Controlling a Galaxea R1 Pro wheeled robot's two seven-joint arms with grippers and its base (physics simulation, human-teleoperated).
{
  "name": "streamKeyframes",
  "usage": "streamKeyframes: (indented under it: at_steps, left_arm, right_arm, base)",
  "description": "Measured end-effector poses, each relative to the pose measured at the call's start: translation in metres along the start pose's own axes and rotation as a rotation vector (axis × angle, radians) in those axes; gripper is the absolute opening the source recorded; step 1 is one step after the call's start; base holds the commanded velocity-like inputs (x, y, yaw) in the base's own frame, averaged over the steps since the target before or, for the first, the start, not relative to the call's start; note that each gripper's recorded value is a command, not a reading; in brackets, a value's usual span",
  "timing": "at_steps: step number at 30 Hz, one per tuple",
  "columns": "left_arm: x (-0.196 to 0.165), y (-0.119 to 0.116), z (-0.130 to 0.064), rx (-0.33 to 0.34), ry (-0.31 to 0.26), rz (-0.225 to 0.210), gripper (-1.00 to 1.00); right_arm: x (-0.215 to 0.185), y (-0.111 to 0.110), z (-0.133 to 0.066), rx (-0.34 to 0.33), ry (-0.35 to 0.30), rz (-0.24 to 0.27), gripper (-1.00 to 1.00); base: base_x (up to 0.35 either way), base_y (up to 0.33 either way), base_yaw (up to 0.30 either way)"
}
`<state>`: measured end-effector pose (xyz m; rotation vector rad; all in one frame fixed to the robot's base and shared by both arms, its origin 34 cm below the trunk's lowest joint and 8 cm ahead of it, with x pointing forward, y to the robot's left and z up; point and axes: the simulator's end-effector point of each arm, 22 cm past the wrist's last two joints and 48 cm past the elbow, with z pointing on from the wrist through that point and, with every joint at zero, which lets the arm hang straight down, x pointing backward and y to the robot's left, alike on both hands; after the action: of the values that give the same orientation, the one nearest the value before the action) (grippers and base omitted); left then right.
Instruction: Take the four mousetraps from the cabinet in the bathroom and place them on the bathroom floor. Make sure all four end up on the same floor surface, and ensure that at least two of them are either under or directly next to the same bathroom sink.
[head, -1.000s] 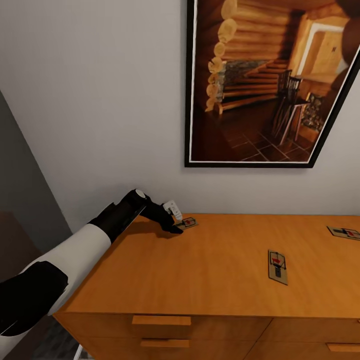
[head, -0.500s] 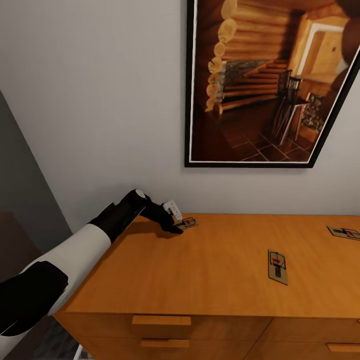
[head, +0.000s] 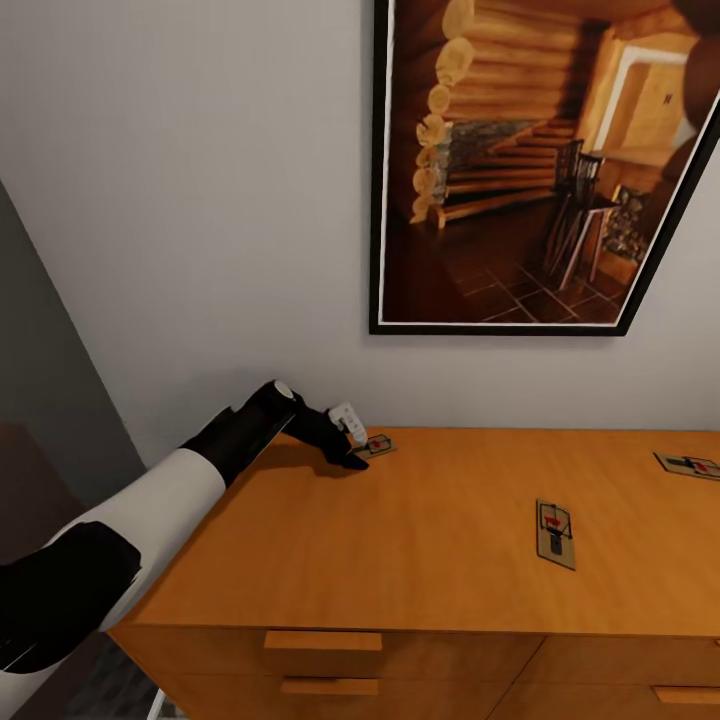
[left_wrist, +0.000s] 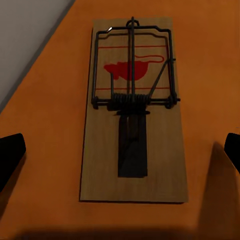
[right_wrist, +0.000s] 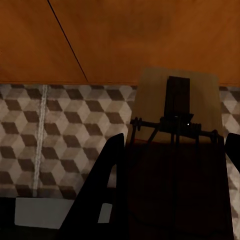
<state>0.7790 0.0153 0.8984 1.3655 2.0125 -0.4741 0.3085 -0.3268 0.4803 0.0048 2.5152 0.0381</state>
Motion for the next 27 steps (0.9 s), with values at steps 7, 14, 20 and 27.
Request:
streamKeyframes:
  at_steps: [7, 14, 20, 27]
  left_arm:
    - [-0.0032, -0.0016, 0.0046, 0.011, -0.026, 0.023, 1.00]
    - [-0.0037, -0.0012, 0.0049, 0.012, -0.028, 0.024, 1.00]
    - [-0.0037, -0.0011, 0.0049, 0.012, -0.027, 0.026, 1.00]
    - [-0.0037, -0.0011, 0.0049, 0.012, -0.027, 0.027, 1.00]
  right_arm:
    - [-0.0006, 0.0000, 0.0002, 0.000, -0.001, 0.000, -1.00]
    - [-0.0003, 0.0000, 0.0000, 0.000, -0.001, 0.000, -1.00]
    - [-0.0002, 0.0000, 0.0000, 0.000, -0.001, 0.000, -1.00]
    - [-0.0005, 0.0000, 0.0002, 0.000, -0.001, 0.000, -1.00]
  base:
    - [0.000, 0.000, 0.000]
    - [0.000, 0.000, 0.000]
    - [0.000, 0.000, 0.000]
    - [0.000, 0.000, 0.000]
